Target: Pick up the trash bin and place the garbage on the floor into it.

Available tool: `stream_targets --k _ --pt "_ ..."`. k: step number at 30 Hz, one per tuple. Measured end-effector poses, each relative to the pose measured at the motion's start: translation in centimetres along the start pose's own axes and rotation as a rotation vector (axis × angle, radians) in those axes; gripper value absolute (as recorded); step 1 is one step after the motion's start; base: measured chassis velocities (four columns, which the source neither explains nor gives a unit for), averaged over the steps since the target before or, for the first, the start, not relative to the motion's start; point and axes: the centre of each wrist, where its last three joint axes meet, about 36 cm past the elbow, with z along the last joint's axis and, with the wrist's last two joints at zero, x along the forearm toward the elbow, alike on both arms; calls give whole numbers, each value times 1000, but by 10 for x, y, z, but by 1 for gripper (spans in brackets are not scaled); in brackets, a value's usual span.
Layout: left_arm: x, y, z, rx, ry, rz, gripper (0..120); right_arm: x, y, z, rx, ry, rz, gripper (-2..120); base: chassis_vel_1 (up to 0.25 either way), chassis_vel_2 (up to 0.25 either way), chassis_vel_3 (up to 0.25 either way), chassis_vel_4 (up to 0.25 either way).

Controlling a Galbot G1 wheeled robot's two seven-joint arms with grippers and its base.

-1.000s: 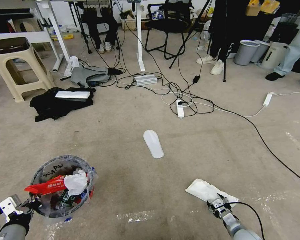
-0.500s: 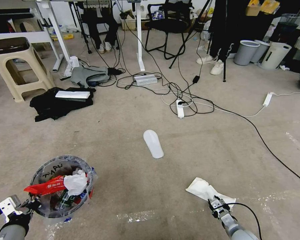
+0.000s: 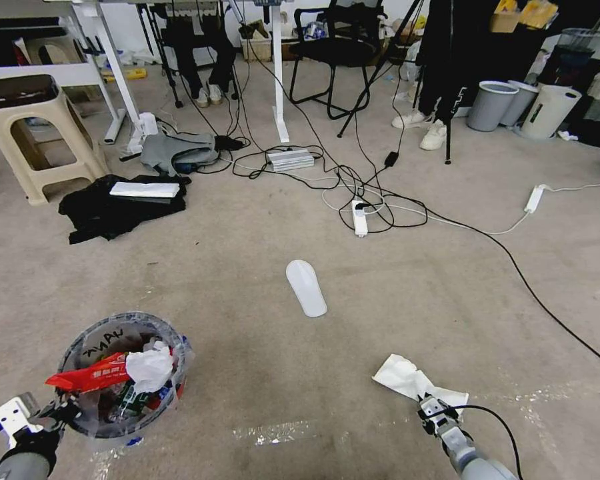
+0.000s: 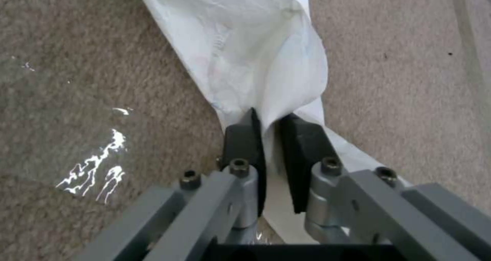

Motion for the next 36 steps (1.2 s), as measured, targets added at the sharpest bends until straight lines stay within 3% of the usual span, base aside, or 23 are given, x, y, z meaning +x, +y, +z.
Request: stream_targets --k 5,13,22,36 --pt "2 -1 -1 -2 -4 1 0 2 0 0 -8 -7 -5 2 0 0 0 0" --pt "3 -1 -1 -1 -3 3 0 3 0 2 -26 -36 -8 0 0 0 0 0" --pt "4 -3 -3 -5 -5 8 0 11 -11 -23 -122 -169 -5 0 0 0 0 0" --pt "7 -6 -5 -8 -6 17 0 36 -43 -146 -314 -577 -56 0 0 0 0 0"
